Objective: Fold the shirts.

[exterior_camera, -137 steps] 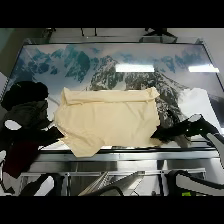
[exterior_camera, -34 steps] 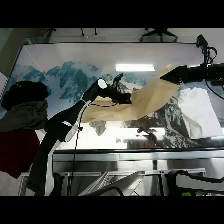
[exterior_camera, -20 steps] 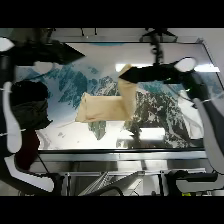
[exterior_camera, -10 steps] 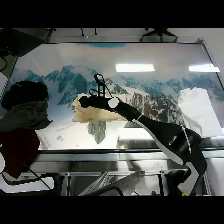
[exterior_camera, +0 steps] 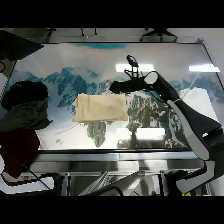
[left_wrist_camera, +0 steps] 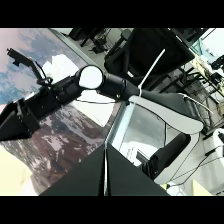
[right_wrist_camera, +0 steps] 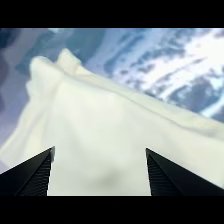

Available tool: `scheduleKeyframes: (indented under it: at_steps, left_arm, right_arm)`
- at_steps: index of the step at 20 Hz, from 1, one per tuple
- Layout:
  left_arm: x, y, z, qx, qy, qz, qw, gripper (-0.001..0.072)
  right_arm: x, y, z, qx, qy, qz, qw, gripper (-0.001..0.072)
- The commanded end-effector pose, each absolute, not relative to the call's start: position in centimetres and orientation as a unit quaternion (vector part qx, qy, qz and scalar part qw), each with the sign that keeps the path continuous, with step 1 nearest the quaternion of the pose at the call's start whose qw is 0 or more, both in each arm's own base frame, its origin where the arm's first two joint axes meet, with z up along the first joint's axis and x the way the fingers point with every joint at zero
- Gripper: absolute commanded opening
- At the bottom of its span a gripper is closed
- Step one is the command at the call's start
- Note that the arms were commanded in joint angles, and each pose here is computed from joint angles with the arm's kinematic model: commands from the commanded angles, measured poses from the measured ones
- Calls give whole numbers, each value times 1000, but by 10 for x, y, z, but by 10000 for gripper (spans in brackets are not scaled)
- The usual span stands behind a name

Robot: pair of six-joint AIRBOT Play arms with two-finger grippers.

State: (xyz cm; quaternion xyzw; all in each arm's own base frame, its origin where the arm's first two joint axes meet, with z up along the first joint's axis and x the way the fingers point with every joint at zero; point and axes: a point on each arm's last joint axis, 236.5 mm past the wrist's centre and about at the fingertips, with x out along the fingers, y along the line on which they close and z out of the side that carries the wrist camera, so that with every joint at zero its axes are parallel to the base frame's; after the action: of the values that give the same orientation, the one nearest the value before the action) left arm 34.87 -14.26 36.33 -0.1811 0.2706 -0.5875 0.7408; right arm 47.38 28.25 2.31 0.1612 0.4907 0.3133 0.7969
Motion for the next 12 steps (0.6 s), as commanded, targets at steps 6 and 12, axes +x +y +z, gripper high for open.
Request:
scheduleKeyframes:
  at_steps: [6, 12]
  left_arm:
    - [345, -143, 361, -177, 276, -591, 737, 15]
    - [345, -143, 361, -177, 276, -591, 737, 15]
  right_arm:
    - [447, 221, -60, 166, 619, 236, 730, 644]
    - [424, 267, -100, 186, 651, 274, 683, 643]
